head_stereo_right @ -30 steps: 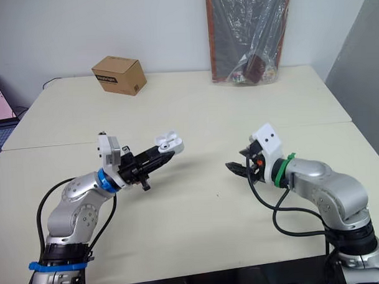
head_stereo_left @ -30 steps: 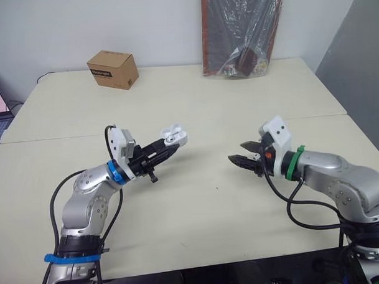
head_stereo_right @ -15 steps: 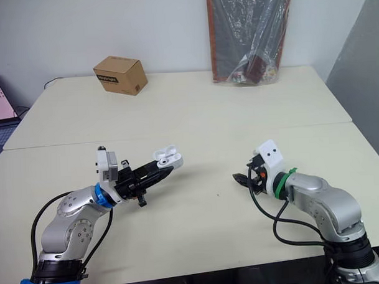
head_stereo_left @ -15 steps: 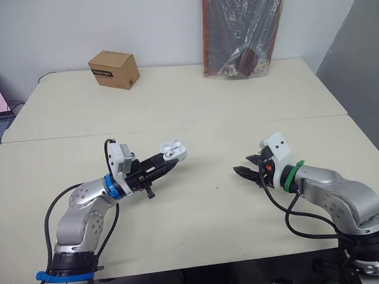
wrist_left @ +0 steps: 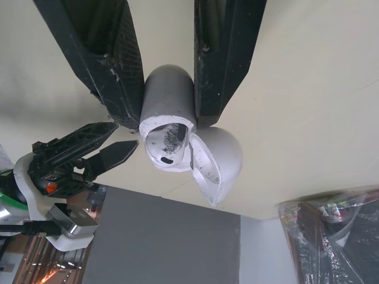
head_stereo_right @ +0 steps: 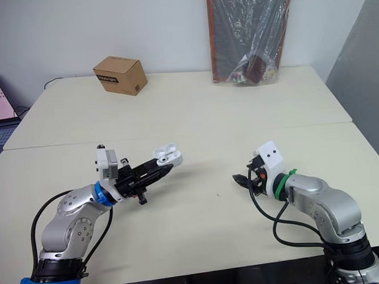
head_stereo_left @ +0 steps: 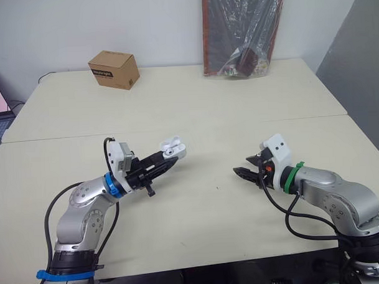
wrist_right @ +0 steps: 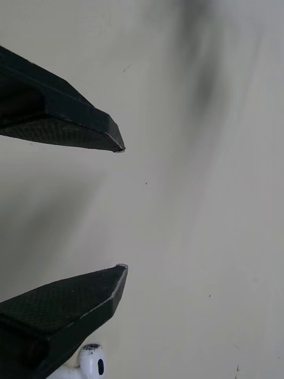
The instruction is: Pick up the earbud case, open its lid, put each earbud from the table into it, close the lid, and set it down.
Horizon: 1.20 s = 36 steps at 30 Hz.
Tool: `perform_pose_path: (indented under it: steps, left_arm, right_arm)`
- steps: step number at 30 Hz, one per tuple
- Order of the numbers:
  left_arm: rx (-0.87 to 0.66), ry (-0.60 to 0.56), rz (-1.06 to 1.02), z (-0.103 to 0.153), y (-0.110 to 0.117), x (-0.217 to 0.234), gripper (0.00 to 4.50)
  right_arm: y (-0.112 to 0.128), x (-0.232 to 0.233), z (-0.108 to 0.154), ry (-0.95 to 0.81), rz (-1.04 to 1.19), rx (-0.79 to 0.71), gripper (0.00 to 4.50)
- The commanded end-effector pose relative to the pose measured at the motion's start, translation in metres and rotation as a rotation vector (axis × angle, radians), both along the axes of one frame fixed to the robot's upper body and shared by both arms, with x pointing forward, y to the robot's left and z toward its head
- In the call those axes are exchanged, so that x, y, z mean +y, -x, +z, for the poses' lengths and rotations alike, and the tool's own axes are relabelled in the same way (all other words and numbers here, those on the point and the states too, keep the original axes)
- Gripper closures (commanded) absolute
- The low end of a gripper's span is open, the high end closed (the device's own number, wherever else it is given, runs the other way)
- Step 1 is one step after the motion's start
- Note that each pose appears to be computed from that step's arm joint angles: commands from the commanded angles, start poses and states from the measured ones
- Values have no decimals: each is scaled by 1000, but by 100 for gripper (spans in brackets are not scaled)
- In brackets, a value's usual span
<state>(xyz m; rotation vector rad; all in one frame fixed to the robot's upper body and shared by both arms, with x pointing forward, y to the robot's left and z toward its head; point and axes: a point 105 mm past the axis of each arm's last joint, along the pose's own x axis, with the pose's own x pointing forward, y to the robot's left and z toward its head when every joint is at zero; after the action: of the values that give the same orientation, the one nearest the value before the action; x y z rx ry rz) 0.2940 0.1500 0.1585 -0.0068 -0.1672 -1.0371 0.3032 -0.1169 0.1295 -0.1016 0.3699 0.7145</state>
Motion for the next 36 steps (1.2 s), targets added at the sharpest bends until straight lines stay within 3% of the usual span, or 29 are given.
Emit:
perform_pose_path:
  steps: [1, 36]
  left_arm:
    - [-71, 8, -12, 18, 2, -3, 369]
    - [-77, 7, -18, 24, 2, -8, 369]
  right_arm:
    - [0, 1, 14, -8, 3, -56, 134]
    - [0, 3, 14, -15, 12, -57, 134]
